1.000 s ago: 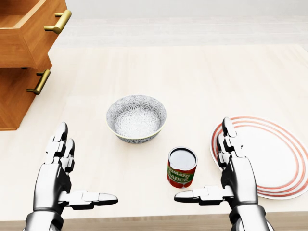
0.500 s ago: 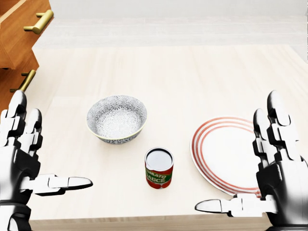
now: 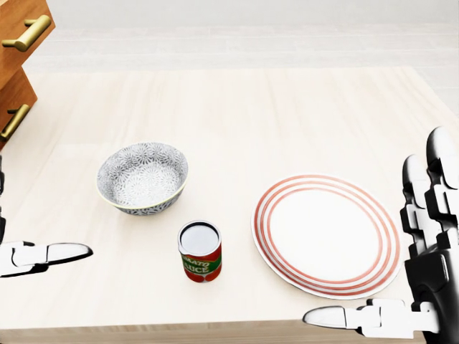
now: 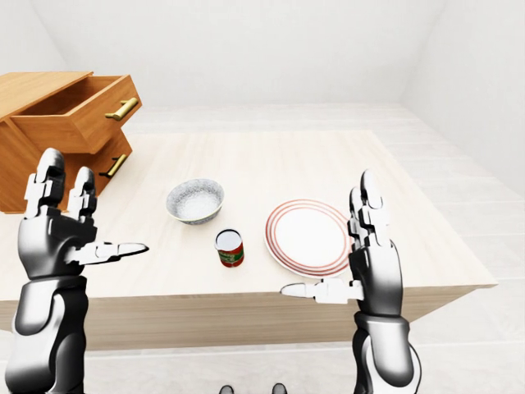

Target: Put the bowl on the plate.

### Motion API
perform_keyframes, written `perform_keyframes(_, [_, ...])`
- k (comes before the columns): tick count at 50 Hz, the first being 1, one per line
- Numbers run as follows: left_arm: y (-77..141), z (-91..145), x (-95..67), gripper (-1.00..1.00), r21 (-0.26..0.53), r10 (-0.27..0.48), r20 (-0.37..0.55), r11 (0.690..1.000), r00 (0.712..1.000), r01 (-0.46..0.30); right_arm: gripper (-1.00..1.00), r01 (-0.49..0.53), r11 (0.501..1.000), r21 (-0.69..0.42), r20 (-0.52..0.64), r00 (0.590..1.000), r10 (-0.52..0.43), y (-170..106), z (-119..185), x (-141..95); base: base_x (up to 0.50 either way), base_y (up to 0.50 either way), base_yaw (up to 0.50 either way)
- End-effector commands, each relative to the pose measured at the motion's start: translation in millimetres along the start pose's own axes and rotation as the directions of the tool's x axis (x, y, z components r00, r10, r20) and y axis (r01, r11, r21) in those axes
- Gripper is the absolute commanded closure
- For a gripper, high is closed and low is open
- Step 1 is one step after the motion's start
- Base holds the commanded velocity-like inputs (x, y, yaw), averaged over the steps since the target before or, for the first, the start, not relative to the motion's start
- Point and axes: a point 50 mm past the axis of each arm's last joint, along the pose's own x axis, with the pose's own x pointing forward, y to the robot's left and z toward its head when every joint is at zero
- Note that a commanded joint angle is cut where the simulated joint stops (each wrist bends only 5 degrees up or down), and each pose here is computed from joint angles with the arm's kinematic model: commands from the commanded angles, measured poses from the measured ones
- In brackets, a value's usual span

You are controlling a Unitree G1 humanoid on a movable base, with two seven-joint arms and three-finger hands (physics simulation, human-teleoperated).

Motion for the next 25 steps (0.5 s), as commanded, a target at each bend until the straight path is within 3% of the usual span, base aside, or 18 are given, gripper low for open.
perform_keyframes(1, [11.5, 16.8, 4.6, -1.0, -0.021, 0.03, 0.075, 0.999, 0.997, -0.029, -1.0, 0.029, 1.0, 0.011, 0.014, 0.999, -0.029, -4.8, 2.2, 0.3, 0.0, 0.0, 0.0])
perform_keyframes(7, [11.4, 4.0, 13.0, -1.0, -0.024, 0.044, 0.029, 0.999, 0.999, -0.043, -1.0, 0.03, 0.999, 0.018, 0.026, 0.999, -0.03, -6.5, 4.7, 0.1, 0.03, -0.03, 0.0])
perform_keyframes(17, [12.5, 10.3, 12.9, -1.0, -0.026, 0.053, 0.054, 0.998, 0.997, -0.052, -1.0, 0.035, 0.999, 0.013, 0.017, 0.999, -0.035, -7.3, 2.0, 1.2, 0.28, -0.26, 0.0])
perform_keyframes(25, [11.2, 0.4, 12.2, -1.0, -0.016, 0.052, 0.011, 0.999, 0.999, -0.052, -1.0, 0.043, 0.999, 0.004, 0.019, 0.999, -0.043, -7.6, 0.8, 4.4, 0.22, -0.15, 0.0])
